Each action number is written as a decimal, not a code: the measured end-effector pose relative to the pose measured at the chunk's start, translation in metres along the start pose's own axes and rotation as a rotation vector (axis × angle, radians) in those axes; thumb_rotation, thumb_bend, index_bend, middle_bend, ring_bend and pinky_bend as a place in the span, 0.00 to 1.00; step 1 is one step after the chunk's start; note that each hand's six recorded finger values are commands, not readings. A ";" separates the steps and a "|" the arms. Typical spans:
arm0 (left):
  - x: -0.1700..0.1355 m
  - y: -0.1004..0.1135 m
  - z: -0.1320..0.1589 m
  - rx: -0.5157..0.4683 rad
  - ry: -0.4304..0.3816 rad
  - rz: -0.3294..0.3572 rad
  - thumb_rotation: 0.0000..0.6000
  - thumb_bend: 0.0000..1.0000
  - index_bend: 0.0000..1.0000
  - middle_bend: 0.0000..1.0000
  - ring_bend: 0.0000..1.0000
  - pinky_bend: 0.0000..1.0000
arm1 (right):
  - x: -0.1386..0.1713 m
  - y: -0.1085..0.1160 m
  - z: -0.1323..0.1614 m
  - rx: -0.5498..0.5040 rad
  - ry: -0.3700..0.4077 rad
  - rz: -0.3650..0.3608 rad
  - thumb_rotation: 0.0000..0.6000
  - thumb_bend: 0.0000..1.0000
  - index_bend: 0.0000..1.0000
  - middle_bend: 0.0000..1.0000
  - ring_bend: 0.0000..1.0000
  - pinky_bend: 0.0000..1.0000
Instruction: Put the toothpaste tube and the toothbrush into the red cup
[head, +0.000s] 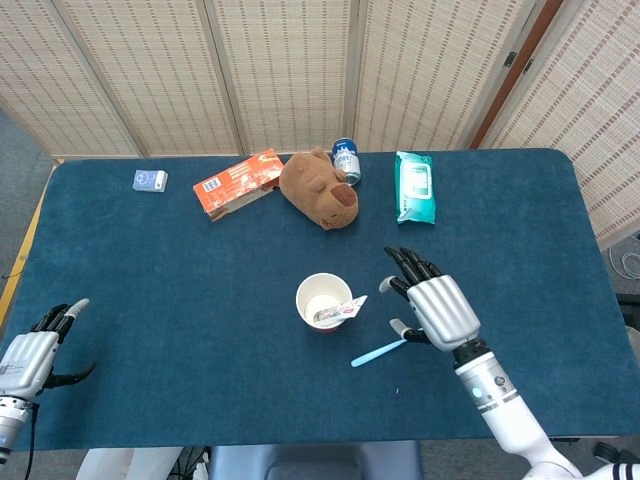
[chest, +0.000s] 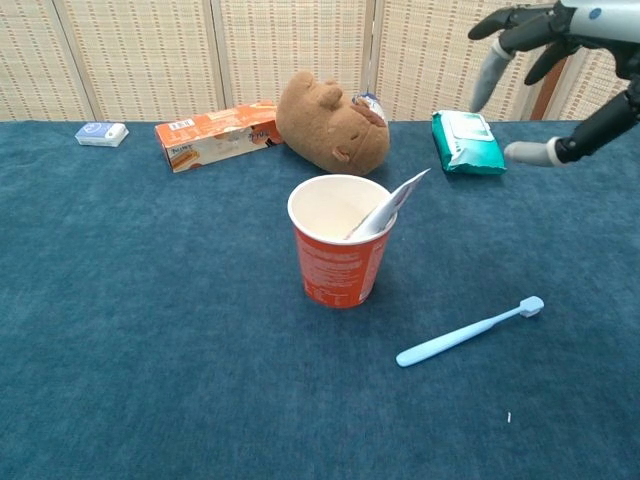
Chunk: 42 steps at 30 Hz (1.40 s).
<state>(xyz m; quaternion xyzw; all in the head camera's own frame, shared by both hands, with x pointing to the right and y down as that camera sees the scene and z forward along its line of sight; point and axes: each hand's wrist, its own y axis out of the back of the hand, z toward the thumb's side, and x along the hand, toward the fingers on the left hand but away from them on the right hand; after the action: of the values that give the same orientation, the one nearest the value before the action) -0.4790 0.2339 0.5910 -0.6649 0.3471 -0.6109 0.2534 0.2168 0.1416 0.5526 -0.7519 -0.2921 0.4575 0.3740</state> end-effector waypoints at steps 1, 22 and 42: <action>0.000 0.000 0.000 0.000 0.000 -0.001 1.00 0.22 0.02 0.15 0.09 0.26 | 0.004 -0.001 -0.004 0.004 -0.007 0.006 1.00 0.19 0.43 0.06 0.00 0.22; 0.000 -0.003 0.002 0.004 -0.006 -0.008 1.00 0.22 0.02 0.15 0.09 0.26 | 0.030 -0.067 -0.065 0.027 -0.151 0.171 1.00 0.19 0.45 0.05 0.00 0.19; -0.002 0.000 0.002 -0.007 -0.009 -0.003 1.00 0.22 0.02 0.15 0.09 0.26 | 0.022 -0.127 -0.058 0.105 -0.121 0.304 1.00 0.20 0.45 0.05 0.00 0.19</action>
<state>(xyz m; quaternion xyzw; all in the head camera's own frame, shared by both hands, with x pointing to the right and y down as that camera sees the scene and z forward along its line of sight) -0.4767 0.2351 0.5898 -0.6690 0.3472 -0.6071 0.2516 0.2660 0.2114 0.6647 -0.7381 -0.1725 0.5678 0.3209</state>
